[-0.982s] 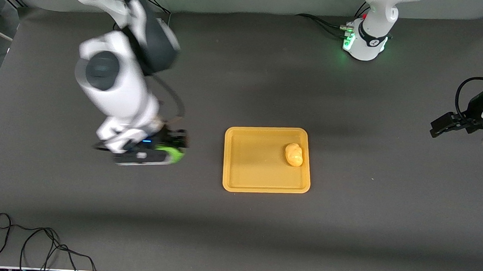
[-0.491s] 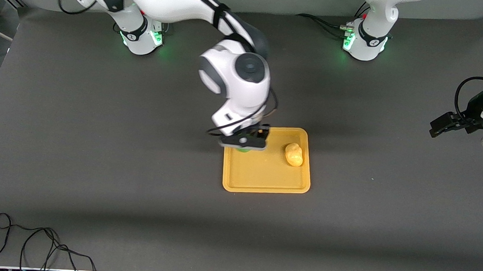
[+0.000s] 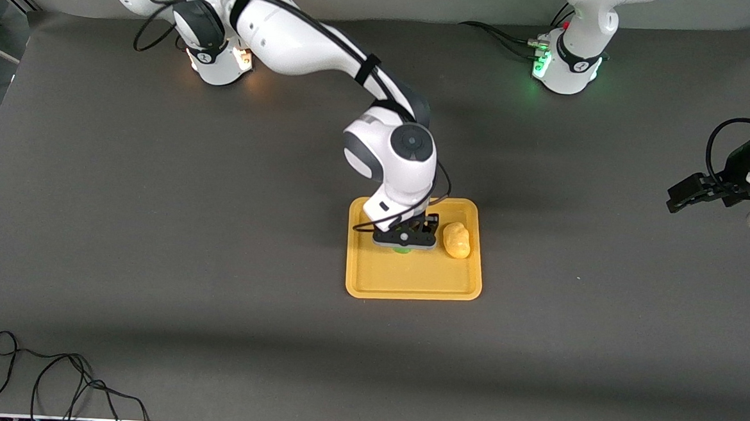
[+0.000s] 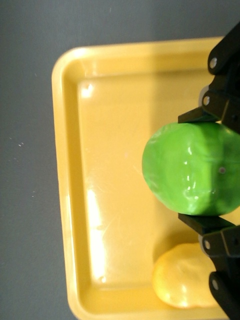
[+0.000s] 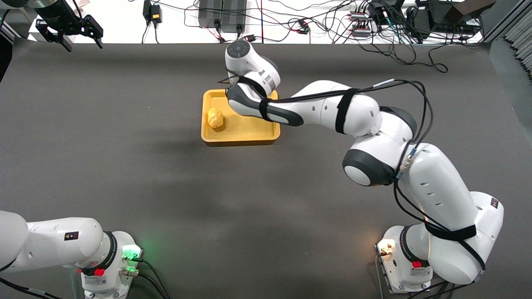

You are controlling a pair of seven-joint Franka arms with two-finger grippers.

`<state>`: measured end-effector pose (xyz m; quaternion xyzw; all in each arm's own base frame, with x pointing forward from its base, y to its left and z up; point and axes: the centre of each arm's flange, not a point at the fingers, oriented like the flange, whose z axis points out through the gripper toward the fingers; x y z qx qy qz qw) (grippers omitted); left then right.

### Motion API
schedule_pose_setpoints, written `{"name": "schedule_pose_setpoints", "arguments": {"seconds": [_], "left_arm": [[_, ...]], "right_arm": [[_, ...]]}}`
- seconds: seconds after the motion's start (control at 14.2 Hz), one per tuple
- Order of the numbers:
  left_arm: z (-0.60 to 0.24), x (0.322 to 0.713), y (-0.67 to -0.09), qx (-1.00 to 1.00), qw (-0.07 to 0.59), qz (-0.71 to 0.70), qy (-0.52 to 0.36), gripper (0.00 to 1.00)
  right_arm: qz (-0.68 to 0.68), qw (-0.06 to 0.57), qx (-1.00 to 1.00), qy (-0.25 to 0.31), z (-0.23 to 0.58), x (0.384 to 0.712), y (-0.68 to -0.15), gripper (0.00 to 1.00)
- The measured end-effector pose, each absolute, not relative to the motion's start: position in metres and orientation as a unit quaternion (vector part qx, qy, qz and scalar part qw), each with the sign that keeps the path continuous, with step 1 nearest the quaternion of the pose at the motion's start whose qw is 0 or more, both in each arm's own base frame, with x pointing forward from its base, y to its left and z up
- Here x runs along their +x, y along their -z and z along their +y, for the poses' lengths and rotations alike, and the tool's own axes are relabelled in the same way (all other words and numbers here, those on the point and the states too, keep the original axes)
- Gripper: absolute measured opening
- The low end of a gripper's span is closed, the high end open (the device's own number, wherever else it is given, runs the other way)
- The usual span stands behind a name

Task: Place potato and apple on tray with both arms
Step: 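Lower the apple onto the tray beside the potato and open the right gripper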

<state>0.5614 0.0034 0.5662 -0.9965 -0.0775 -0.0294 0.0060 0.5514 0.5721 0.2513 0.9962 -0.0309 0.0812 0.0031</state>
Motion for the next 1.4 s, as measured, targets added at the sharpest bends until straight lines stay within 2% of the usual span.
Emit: {"name": "schedule_pose_setpoints", "arguments": {"seconds": [0.28,0.91,0.98,1.12,1.19,1.4], "left_arm": [[0.003,0.561,-0.566,-0.997,0.006,-0.077,0.03,1.0],[0.003,0.561,-0.567,-0.997,0.006,-0.077,0.029,1.0],[0.003,0.561,-0.567,-0.997,0.006,-0.077,0.029,1.0],[0.003,0.561,-0.567,-0.997,0.006,-0.077,0.029,1.0],[0.003,0.561,-0.567,-0.997,0.006,-0.077,0.029,1.0],[0.003,0.561,-0.567,-0.997,0.006,-0.077,0.029,1.0]], "right_arm": [[-0.027,0.009,0.997,-0.076,0.571,0.55,-0.2,0.73],[-0.029,0.01,0.996,-0.079,0.569,0.553,-0.201,0.73],[-0.03,0.01,0.996,-0.08,0.567,0.555,-0.201,0.78],[-0.033,0.01,0.996,-0.08,0.565,0.558,-0.201,0.96],[-0.034,0.009,0.996,-0.082,0.564,0.56,-0.204,1.0],[-0.04,0.015,0.996,-0.079,0.564,0.564,-0.244,1.0]]}}
